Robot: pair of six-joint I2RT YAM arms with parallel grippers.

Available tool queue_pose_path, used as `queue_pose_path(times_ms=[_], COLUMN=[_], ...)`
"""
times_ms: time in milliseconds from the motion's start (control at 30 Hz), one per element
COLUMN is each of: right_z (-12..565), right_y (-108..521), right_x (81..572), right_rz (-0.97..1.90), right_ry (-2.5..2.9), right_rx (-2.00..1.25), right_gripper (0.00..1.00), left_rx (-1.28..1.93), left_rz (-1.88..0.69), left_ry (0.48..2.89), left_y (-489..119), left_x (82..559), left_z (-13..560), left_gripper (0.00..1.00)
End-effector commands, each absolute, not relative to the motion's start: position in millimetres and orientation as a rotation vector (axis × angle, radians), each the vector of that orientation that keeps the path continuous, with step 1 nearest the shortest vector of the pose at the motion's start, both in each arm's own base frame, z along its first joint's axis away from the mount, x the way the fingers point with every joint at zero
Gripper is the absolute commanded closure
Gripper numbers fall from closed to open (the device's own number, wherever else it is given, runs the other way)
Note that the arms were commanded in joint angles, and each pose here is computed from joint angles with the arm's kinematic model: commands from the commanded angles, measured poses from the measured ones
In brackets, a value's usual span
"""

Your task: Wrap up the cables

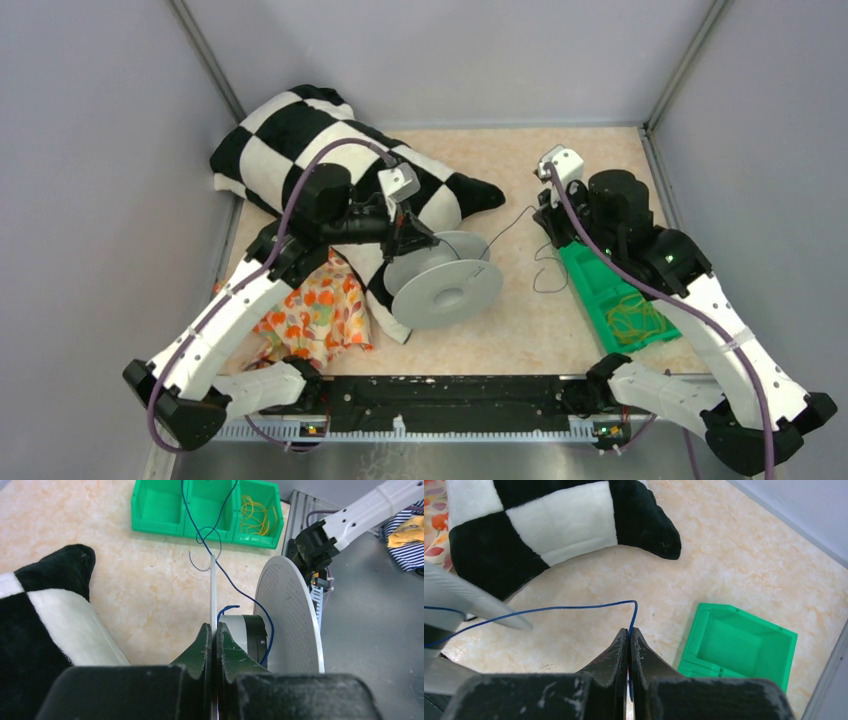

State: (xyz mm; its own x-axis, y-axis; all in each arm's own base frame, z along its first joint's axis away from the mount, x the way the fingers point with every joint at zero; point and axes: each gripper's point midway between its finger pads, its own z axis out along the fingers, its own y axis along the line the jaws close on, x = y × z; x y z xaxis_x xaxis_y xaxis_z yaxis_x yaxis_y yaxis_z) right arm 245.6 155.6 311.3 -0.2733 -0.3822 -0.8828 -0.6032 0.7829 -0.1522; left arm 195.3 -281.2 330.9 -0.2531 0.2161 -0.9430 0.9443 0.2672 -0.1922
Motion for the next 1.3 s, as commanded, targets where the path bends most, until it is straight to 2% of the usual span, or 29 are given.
queue_pose_path(times_ms=[0,367,667,867,1067,1267], right_z=[331.8,300.9,264.9,254.0,245.1,231.3], right_y=[153.8,172.0,183.3,201.2,229.1,261.3], right_x=[241.1,222.6,231.3,237.9,234.2,214.9], right_rz=[0.330,0.514,0.578,0.713,0.874,0.900], right_ry=[1.871,1.847,1.892,1.822,1.780,1.811], right_rx=[-0.664,-0.651,-0.576,-0.477,-0.428,-0.493], right_gripper=[1.00,1.00,1.00,1.00,1.00,1.00], left_rx=[1.070,0.974,0.587,0.228,-0.109,-0.267], left_rz=[-1.142,-1.166,-1.083,-1.070,-1.092,-1.103], left_ry=[1.504,1.400,1.416,1.432,1.466,1.454], left_y=[-275.6,-269.1,-243.3,-222.2,-206.1,-196.3], left_x=[169.4,173.3,238.0,277.0,308.6,319.9], left_z=[366.9,412.4,462.8,461.6,424.9,395.4], left_gripper=[1.00,1.00,1.00,1.00,1.00,1.00])
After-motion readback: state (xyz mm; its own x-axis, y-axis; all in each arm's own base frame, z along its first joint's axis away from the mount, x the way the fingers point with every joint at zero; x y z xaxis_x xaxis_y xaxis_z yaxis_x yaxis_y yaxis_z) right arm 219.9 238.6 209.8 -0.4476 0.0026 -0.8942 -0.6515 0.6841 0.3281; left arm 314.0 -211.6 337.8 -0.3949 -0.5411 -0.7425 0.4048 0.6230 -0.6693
